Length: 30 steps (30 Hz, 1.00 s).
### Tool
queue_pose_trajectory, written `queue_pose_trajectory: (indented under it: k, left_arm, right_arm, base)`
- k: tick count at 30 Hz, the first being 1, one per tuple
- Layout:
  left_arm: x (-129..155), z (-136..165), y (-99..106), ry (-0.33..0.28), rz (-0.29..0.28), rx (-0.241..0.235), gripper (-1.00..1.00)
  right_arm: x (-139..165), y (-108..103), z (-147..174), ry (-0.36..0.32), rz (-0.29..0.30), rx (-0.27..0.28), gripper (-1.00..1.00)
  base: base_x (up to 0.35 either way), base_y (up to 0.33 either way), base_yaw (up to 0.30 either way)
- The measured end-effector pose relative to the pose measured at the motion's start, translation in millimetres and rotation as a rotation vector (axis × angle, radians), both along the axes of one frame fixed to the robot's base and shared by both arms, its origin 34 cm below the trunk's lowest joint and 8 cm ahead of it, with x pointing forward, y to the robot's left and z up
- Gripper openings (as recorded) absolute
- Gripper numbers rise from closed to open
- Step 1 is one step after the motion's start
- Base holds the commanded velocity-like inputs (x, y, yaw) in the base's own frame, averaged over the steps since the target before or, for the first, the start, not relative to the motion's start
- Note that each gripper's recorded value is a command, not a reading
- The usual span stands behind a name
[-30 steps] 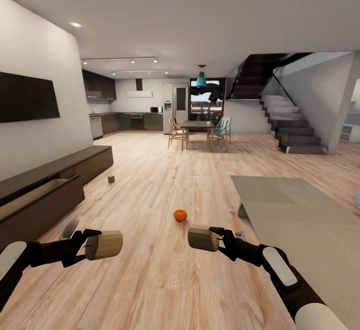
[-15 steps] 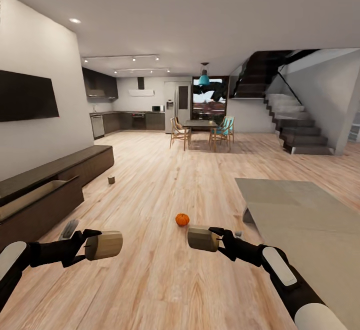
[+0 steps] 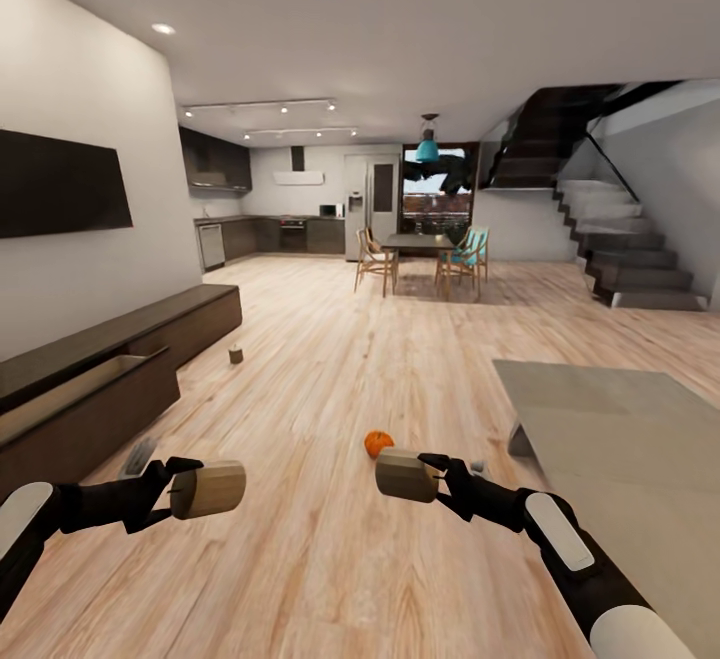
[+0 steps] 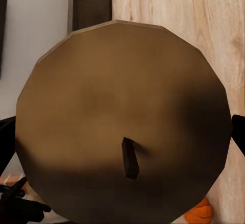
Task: Place each of the two pumpkins and all three candles from the living room inside a cabinet in the living room (use any cabinet), then make sure every cabinet is closed, and position the cauldron so it is next to a table in the living room.
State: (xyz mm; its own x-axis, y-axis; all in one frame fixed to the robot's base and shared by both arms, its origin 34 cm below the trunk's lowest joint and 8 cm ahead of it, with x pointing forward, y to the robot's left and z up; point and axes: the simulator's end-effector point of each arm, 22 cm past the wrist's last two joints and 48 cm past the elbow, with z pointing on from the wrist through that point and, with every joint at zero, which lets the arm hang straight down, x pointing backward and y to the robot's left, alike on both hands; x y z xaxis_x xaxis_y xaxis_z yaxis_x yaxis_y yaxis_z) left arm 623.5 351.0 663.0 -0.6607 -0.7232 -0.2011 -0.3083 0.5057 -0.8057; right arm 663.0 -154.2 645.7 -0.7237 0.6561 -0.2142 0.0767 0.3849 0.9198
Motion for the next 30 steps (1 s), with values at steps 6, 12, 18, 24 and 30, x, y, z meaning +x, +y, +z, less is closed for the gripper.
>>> queue_pose_trajectory:
  k: [6,12,18,24,30]
  left_arm:
    - [-0.2,-0.9,0.1,0.002,-0.001,0.002,-1.0]
    - [-0.4,-1.4,-0.2,0.003,-0.001,0.003,-1.0]
    - [-0.4,-1.6,0.0,0.003,-0.001,0.005,-1.0]
    - [-0.5,-1.9,-0.1,0.004,-0.002,0.005,-1.0]
    - [-0.5,-1.7,0.4,0.004,-0.001,0.006,-1.0]
  right_arm:
    - [0.1,-0.1,-0.3,0.0,0.0,0.0,-1.0]
    - [0.1,0.0,0.0,-0.001,0.0,0.001,-1.0]
    - [0.0,-0.1,-0.7,0.001,0.0,0.001,-1.0]
    - [-0.1,-0.1,-0.8,0.001,0.0,0.0,-1.0]
    - [0.1,-0.2,-0.8,0.001,-0.001,0.0,-1.0]
  base:
    - [0.219,0.0,0.005]
    - [0.219,0.0,0.0]
    - [0.223,0.0,0.0]
    - [0.225,0.0,0.0]
    - [0.225,0.0,0.0]
